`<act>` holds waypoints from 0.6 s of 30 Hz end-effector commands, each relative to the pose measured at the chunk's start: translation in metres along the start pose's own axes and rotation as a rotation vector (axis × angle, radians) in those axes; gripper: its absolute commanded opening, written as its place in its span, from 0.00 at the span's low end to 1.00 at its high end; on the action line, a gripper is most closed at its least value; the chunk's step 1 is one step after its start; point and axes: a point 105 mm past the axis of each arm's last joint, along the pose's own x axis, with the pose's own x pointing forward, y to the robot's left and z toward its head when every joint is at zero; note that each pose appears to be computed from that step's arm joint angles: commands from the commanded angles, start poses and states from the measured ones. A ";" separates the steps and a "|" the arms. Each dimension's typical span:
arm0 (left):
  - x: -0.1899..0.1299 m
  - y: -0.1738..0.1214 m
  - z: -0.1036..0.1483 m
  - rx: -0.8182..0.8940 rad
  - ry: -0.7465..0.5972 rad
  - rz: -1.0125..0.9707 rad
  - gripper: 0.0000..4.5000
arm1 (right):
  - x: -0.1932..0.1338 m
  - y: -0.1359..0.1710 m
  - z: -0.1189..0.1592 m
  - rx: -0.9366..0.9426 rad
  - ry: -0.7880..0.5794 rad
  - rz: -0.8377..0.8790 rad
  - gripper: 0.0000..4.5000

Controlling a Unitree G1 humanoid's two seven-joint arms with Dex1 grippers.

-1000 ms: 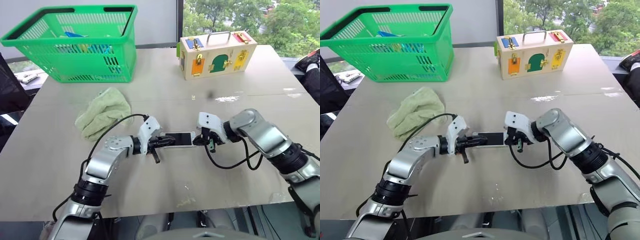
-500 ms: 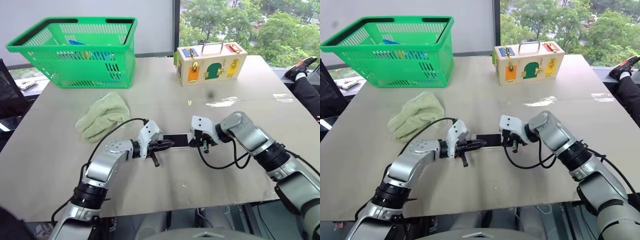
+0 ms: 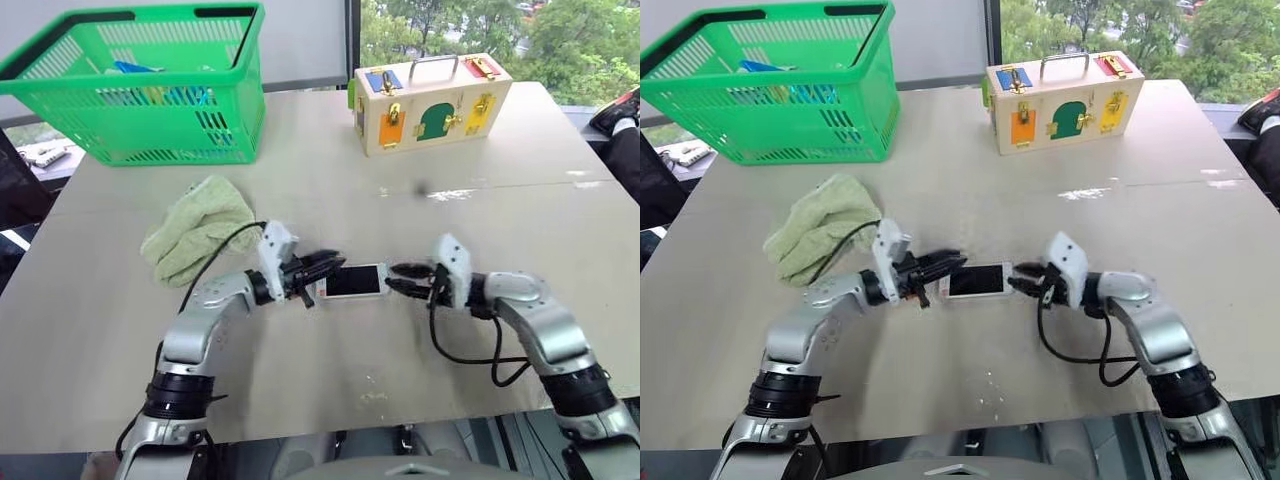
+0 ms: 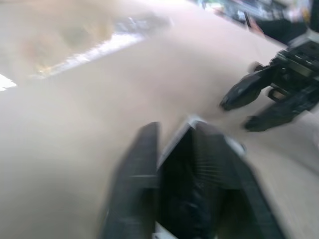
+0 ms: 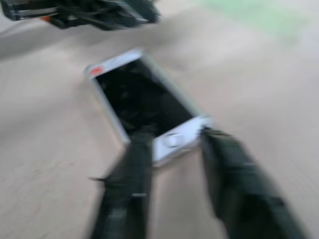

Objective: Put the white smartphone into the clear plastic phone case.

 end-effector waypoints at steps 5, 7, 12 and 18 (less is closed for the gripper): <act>-0.033 -0.001 0.023 0.048 -0.056 -0.045 0.99 | -0.054 -0.003 0.019 -0.068 -0.010 -0.107 1.00; -0.044 -0.001 0.022 0.049 -0.035 -0.040 0.99 | -0.068 -0.003 0.018 -0.068 0.011 -0.134 1.00; -0.074 -0.006 0.012 0.068 0.043 -0.012 0.99 | -0.101 0.000 0.012 -0.057 0.061 -0.214 1.00; -0.099 -0.014 -0.003 0.065 0.123 0.029 0.99 | -0.125 0.006 0.003 -0.022 0.108 -0.251 1.00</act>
